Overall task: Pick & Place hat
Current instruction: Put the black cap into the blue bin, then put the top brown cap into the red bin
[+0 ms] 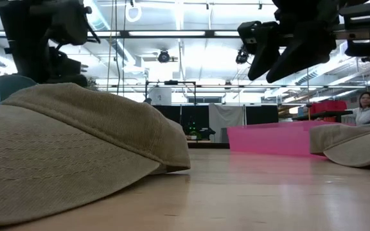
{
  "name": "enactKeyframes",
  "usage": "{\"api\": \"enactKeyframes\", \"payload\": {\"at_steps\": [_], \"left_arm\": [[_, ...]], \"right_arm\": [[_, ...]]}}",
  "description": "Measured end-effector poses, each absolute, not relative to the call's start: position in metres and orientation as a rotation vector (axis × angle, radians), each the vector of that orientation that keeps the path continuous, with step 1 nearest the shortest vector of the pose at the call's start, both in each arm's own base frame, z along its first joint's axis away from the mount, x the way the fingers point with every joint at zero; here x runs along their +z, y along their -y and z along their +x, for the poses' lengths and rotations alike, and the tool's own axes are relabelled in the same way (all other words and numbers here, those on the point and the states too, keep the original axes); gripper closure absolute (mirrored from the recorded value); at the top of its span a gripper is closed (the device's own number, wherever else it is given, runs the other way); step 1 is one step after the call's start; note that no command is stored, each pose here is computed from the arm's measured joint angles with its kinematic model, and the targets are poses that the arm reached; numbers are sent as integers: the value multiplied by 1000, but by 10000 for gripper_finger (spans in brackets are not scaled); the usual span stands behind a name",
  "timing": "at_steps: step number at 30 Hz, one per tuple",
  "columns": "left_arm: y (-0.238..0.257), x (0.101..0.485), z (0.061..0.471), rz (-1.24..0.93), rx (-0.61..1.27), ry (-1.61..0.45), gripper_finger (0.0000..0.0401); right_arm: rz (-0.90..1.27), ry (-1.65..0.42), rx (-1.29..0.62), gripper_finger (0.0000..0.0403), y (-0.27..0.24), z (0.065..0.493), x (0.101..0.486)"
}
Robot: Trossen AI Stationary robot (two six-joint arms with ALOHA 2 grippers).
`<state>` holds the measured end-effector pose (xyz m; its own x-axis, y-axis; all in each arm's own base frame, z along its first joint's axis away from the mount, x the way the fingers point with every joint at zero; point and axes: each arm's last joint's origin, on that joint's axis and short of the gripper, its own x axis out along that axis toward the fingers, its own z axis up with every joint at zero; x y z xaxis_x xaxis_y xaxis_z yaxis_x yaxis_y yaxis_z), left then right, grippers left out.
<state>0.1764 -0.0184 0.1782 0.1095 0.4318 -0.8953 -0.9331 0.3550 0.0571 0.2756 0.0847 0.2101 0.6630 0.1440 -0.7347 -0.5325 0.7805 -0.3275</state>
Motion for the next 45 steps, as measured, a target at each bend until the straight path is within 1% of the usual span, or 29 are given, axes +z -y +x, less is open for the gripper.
{"api": "enactKeyframes", "payload": {"at_steps": [4,10,14,17,20,25,31,34,37,39,45], "left_arm": [[21,195,185,-603,1057,-982,398],[36,245,199,-530,969,-903,398],[51,275,209,-438,809,-833,398],[62,285,220,-367,659,-765,394],[69,291,230,-304,544,-695,381],[73,290,247,-187,464,-647,347],[65,277,263,-159,521,-669,306],[60,269,270,-151,550,-695,297],[57,262,275,-141,571,-720,296],[55,258,278,-136,582,-733,296],[50,254,281,-135,604,-747,296]], "right_arm": [[-520,-789,390,266,-84,274,208],[-486,-828,378,266,-84,271,206],[-474,-841,376,266,-85,270,206],[-413,-901,356,266,-88,269,214],[-354,-951,339,266,-94,268,226],[-294,-1079,295,266,-99,258,234],[-138,-1342,62,266,-90,235,222],[-63,-1460,-56,266,-85,223,214],[32,-1567,-107,266,-83,213,209],[74,-1584,-106,266,-84,212,206],[72,-1542,-63,259,-82,213,192]]}}
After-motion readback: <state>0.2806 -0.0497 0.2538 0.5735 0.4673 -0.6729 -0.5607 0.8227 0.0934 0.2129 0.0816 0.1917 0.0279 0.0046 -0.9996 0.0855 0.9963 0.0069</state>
